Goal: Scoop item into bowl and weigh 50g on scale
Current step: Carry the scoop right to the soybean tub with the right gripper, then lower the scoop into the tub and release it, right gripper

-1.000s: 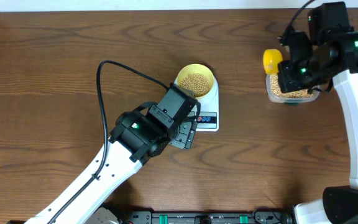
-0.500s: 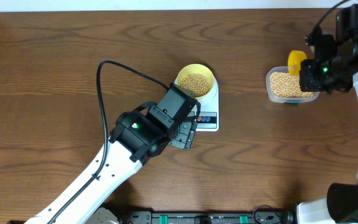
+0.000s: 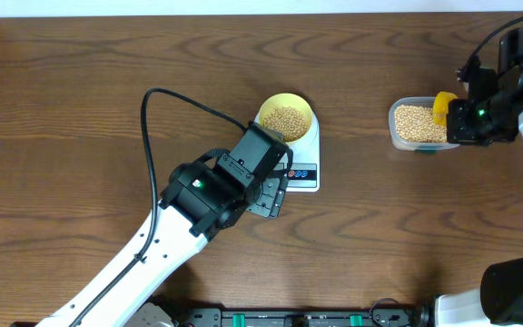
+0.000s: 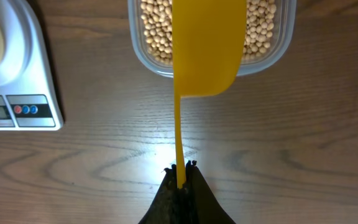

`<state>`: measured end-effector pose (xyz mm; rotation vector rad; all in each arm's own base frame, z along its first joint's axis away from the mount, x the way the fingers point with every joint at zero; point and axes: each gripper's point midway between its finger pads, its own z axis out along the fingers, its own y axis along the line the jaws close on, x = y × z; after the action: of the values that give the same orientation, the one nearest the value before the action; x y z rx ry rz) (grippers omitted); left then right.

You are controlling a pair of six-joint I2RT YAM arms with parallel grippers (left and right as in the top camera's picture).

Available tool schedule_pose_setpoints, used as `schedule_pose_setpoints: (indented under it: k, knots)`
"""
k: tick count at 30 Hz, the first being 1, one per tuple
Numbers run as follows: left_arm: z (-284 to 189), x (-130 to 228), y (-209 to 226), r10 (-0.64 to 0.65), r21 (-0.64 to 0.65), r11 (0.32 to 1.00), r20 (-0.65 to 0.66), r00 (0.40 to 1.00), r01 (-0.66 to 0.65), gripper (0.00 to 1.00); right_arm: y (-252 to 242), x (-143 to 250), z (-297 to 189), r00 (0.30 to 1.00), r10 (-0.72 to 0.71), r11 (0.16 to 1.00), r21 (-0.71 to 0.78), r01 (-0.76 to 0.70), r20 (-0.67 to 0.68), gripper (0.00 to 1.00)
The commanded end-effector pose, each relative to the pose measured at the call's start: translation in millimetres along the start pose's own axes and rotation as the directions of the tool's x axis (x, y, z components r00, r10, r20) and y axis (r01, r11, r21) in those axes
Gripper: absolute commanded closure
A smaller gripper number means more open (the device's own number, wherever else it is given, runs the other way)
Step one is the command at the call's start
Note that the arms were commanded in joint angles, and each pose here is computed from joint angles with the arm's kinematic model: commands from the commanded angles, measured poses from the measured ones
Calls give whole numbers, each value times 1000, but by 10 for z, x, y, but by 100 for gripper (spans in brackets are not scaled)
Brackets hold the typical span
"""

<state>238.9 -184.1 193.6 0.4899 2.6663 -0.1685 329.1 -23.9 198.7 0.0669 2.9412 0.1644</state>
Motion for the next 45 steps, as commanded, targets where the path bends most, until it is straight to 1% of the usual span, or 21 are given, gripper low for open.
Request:
schedule_pose_setpoints:
  k: [1,8,11,18,24,29,34,38,45]
  knots:
    - [-36,-51,-8,4,4,1000,12,1000,-5,22,-82,67,64,1000,15,999,39,-14,-19,99]
    - [-36,-51,-8,4,4,1000,12,1000,-5,22,-122,70,274,999,44,997,59,-43,-19,99]
    - [-36,-51,-8,4,4,1000,12,1000,-5,22,-141,16,318,999,38,993,109,-38,2,99]
    - [-36,-51,-8,4,4,1000,12,1000,-5,22,-51,-86,357,999,-31,979,202,24,32,99]
    - [-36,-51,-8,4,4,1000,12,1000,-5,22,-71,-36,474,999,-32,966,256,29,9,99]
    - [-36,-51,-8,4,4,1000,12,1000,-5,22,-143,-33,474,999,-37,949,313,34,3,99]
    - [-36,-51,-8,4,4,1000,12,1000,-5,22,-111,-41,479,999,-46,949,312,43,5,99]
    - [-36,-51,-8,4,4,1000,12,1000,-5,22,-36,-40,531,999,-47,962,269,44,6,99]
    - [-36,-51,-8,4,4,1000,12,1000,-5,22,-44,64,801,999,-33,967,254,34,-10,99]
